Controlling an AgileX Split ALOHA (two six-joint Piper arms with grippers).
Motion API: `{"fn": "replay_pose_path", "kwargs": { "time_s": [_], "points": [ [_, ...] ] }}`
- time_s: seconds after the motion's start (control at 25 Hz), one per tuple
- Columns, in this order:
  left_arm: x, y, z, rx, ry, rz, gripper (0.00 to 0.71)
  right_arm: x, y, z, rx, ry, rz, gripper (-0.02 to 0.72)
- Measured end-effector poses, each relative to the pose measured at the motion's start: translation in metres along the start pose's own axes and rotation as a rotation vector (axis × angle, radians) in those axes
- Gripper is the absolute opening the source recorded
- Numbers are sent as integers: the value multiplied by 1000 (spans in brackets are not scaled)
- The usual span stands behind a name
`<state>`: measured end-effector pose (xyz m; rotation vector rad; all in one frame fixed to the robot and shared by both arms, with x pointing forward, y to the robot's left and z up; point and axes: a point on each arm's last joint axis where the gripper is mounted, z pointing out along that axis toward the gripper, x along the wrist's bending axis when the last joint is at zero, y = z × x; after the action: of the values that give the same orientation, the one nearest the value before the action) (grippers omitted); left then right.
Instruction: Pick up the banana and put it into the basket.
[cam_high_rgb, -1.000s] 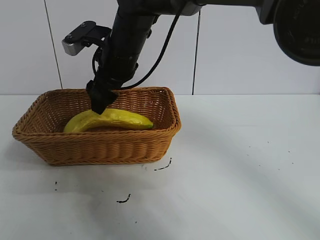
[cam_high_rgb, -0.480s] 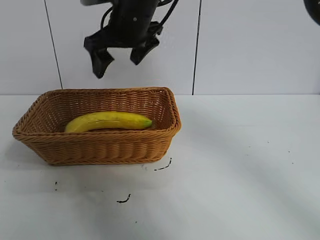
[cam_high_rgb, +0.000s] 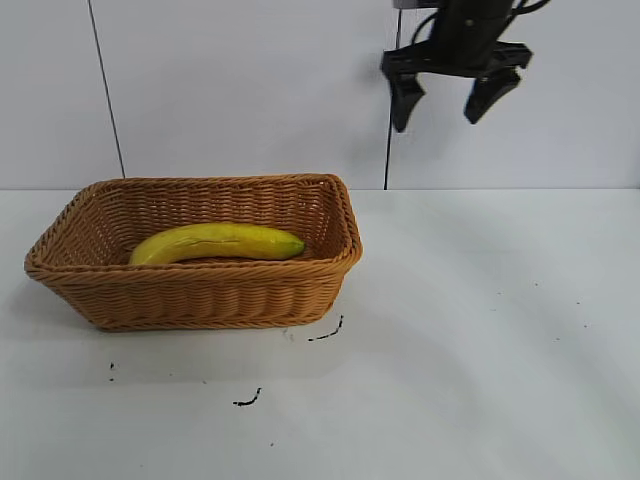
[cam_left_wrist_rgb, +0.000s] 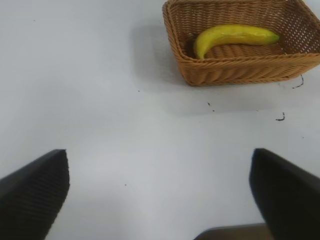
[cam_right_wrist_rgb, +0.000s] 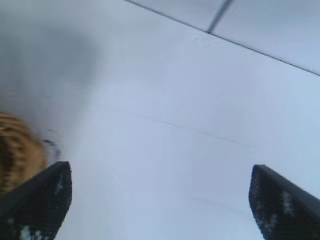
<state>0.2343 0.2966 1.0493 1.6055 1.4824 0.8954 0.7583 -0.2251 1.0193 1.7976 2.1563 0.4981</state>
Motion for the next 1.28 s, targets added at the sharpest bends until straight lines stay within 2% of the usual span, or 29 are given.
{"fn": "replay_pose_path", "kwargs": {
  "time_s": [0.12,0.32,0.68,0.92,1.08,1.28],
  "points": [
    [0,0,0,0,0,0,695,-39,-4,0,10,-32,68,689],
    [0,0,0,0,0,0,695,-76,-13,-4,26,-51,151,689],
    [0,0,0,0,0,0,695,-68,-55,-45,149,-13,179,689],
    [0,0,0,0,0,0,695,-49,-122,-101,242,14,195,689],
    [0,0,0,0,0,0,695,-34,-178,-147,251,15,196,689],
    [0,0,0,0,0,0,695,-17,-249,-198,187,4,188,689]
  ]
}}
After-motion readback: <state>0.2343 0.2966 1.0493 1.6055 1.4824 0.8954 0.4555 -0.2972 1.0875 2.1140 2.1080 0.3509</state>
